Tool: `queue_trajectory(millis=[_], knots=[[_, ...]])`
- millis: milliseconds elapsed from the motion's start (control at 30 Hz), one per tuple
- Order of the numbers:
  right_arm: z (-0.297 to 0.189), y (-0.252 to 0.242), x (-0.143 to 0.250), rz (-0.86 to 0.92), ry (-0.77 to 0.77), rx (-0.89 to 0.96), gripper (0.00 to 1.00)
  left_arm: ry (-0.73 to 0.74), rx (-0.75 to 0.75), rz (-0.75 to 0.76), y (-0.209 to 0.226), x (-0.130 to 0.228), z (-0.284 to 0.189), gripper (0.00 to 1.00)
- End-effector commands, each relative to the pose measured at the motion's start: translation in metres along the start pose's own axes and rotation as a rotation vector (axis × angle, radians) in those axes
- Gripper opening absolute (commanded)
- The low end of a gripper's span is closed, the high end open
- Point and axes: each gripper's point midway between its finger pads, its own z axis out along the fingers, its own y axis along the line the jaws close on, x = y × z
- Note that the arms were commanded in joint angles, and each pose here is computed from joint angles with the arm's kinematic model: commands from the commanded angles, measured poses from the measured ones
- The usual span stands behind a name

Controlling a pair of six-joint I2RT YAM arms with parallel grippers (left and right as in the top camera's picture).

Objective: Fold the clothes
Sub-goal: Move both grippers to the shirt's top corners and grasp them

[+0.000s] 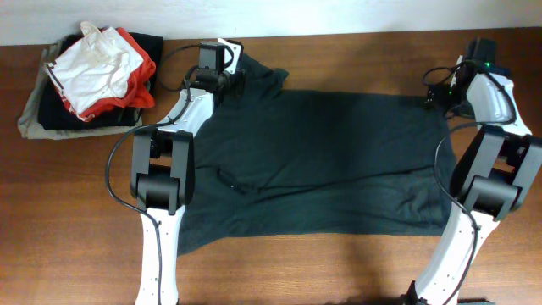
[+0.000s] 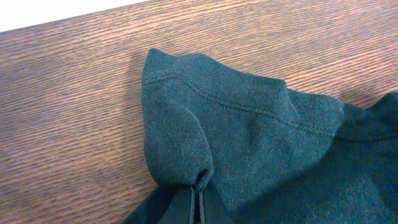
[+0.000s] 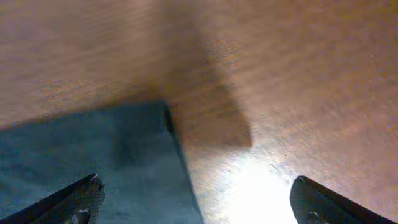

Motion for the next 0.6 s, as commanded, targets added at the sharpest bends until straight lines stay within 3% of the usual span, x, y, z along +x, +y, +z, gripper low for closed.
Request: queue_trajectory(millis=[0, 400, 467, 500, 533, 567], knots=[[-0.001, 0.025, -0.012, -0.065, -0.042, -0.074, 0.96, 0.101, 0.014, -0.008, -0.002, 0.041, 0.013, 0.01], [0.032, 0.038, 0.000, -0.082, -0.006, -0.080, 0.88, 0.104, 0.014, -0.008, -0.002, 0.042, 0.013, 0.01], [0.032, 0.038, -0.001, -0.082, -0.006, -0.080, 0.77, 0.104, 0.014, -0.008, -0.002, 0.042, 0.013, 0.01], [0.032, 0.038, 0.000, -0.082, -0.006, -0.080, 0.53, 0.104, 0.015, -0.008, -0.002, 0.042, 0.013, 0.01], [0.032, 0.038, 0.000, -0.082, -0.006, -0.080, 0.43, 0.104, 0.014, -0.008, -0.002, 0.042, 0.013, 0.04], [0.032, 0.037, -0.001, -0.071, -0.006, -0.078, 0.43, 0.104, 0.014, -0.008, -0.002, 0.042, 0.013, 0.10]])
